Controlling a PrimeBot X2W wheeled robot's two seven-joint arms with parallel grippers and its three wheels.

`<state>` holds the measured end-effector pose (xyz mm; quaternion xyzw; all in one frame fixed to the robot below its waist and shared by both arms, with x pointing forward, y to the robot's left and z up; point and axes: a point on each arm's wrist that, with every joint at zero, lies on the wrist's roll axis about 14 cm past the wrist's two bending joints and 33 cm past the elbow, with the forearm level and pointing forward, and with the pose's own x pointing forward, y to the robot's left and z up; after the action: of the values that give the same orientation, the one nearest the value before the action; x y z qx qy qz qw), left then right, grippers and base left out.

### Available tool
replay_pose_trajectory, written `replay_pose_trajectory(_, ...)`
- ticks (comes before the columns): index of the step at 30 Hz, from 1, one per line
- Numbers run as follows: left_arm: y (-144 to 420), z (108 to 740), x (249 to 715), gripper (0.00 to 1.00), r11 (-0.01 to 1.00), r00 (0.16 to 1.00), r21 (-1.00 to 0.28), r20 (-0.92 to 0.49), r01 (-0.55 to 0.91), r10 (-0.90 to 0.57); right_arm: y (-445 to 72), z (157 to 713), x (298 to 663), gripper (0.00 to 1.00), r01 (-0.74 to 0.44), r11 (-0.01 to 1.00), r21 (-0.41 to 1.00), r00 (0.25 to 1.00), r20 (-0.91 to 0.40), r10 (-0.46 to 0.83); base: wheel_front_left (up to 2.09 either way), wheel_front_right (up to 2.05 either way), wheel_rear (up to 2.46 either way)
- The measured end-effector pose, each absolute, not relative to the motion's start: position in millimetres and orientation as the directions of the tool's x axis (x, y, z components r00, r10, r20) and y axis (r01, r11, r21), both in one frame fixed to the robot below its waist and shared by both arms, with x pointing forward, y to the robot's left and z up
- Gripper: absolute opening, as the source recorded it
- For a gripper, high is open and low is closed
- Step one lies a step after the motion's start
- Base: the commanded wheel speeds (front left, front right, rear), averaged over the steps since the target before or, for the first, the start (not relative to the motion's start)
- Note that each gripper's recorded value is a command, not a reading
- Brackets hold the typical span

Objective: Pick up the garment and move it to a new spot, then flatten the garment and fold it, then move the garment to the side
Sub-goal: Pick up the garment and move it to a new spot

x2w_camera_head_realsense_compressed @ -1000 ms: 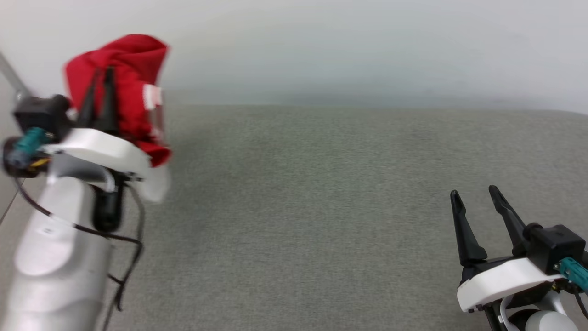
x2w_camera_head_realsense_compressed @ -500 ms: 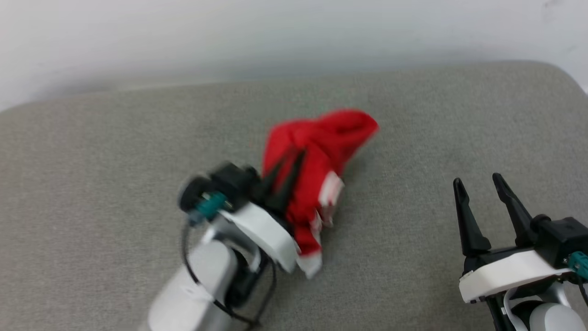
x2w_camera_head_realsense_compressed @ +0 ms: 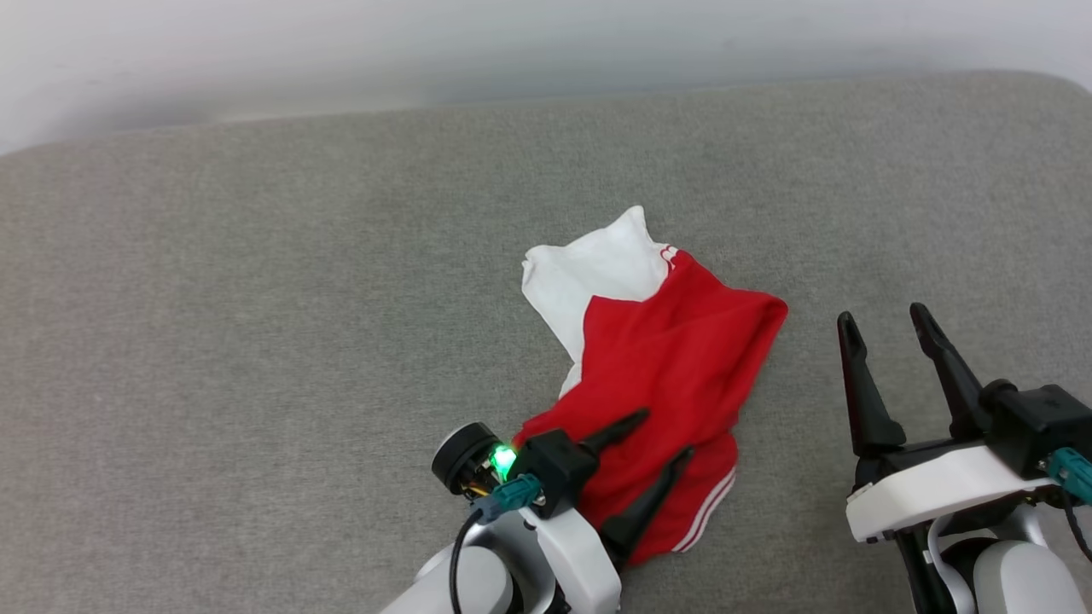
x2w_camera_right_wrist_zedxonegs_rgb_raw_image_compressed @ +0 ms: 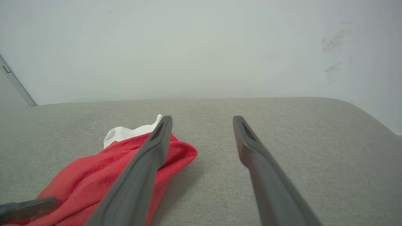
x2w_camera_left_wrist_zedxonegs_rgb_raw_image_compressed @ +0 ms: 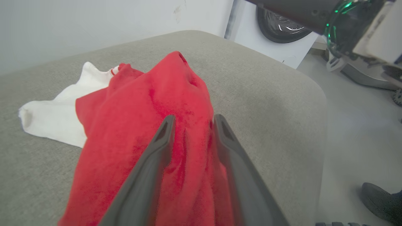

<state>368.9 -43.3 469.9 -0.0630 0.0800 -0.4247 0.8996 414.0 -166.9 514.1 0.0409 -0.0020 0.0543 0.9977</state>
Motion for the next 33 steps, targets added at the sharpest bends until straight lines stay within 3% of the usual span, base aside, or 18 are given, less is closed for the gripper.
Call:
replay_pose_trajectory(7,-18.4,526.6,387.7,1.0,0.724,0.737,-0.141,0.098,0.675,-0.668,-156.3,523.9,406.4,1.0,-0.14,0.987,0.08,0.99,0.031,0.138,0.0,0.0,0.0)
replay_pose_trajectory(13,38.4,563.1,403.3,1.0,0.864,0.862,-0.108,0.201,0.492,-0.466,-153.0,529.0,393.4,1.0,-0.15,0.986,0.079,0.988,0.041,0.147,0.0,0.0,0.0)
replay_pose_trajectory(19,112.9,560.2,401.4,1.0,0.962,0.951,-0.078,0.191,0.26,-0.242,-147.6,533.3,384.9,1.0,-0.167,0.983,0.074,0.986,0.042,0.164,0.0,0.0,0.0)
replay_pose_trajectory(24,165.7,557.1,386.5,1.0,0.992,0.978,-0.061,0.184,0.106,-0.093,-144.6,539.2,377.4,1.0,-0.177,0.982,0.063,0.984,0.047,0.174,0.0,0.0,0.0)
replay_pose_trajectory(33,191.9,536.2,356.3,1.0,0.998,0.991,-0.058,0.131,0.038,-0.03,-145.7,541.7,363.4,1.0,-0.175,0.983,0.056,0.984,0.042,0.173,0.0,0.0,0.0)
